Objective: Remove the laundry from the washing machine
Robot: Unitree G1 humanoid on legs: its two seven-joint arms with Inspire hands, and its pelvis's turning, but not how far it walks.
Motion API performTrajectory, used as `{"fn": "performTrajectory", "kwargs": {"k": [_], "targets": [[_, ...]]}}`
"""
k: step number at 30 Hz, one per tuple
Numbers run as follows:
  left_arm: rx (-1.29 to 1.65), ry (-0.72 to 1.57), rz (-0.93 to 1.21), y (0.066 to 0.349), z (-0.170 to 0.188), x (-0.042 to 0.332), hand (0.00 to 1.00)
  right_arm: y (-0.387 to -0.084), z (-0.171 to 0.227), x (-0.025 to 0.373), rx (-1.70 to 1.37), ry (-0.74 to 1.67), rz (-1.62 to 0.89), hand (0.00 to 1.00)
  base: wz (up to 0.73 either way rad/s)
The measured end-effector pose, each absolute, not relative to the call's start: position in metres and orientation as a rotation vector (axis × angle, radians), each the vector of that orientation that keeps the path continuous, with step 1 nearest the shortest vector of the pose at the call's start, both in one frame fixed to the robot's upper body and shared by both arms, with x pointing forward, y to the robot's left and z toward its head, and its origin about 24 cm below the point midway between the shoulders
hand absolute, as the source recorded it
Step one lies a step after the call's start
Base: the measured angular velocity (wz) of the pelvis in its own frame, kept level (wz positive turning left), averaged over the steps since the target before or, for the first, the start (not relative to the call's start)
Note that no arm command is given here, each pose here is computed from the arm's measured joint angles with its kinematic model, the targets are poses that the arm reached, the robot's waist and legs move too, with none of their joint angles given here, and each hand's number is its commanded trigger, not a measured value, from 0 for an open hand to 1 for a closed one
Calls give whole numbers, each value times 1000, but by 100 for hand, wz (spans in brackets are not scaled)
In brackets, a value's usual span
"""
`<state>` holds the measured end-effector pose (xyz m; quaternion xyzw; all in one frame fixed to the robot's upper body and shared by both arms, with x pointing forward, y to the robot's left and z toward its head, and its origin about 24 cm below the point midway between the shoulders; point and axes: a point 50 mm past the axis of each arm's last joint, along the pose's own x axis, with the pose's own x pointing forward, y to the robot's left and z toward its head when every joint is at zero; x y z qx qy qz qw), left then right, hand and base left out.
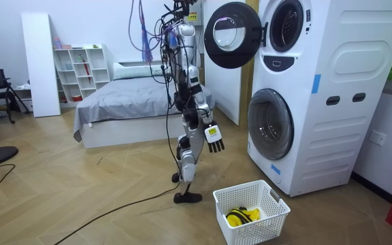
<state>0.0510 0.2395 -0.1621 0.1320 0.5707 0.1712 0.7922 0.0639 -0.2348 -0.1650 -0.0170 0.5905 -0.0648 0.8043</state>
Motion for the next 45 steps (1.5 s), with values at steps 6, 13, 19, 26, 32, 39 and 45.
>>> {"fn": "performTrajectory", "kwargs": {"k": [6,13,19,26,32,39,45], "targets": [[187,1240,435,240,-163,47,0,-233,-165,66,-65,1260,-119,0,-2],[-15,1155,716,269,-153,60,0,-245,-158,79,-112,1201,-150,0,0],[-86,760,921,336,-94,140,0,-268,-149,85,-170,1142,-207,0,-1],[-103,279,917,383,11,218,0,-286,-141,76,-236,1135,-218,0,-6],[-75,208,861,379,38,233,0,-287,-139,76,-276,1115,-203,0,-1],[110,135,852,368,73,245,0,-288,-138,70,-307,1120,-171,0,14],[252,99,832,359,93,250,0,-280,-142,66,-258,1126,-196,0,24]]}}
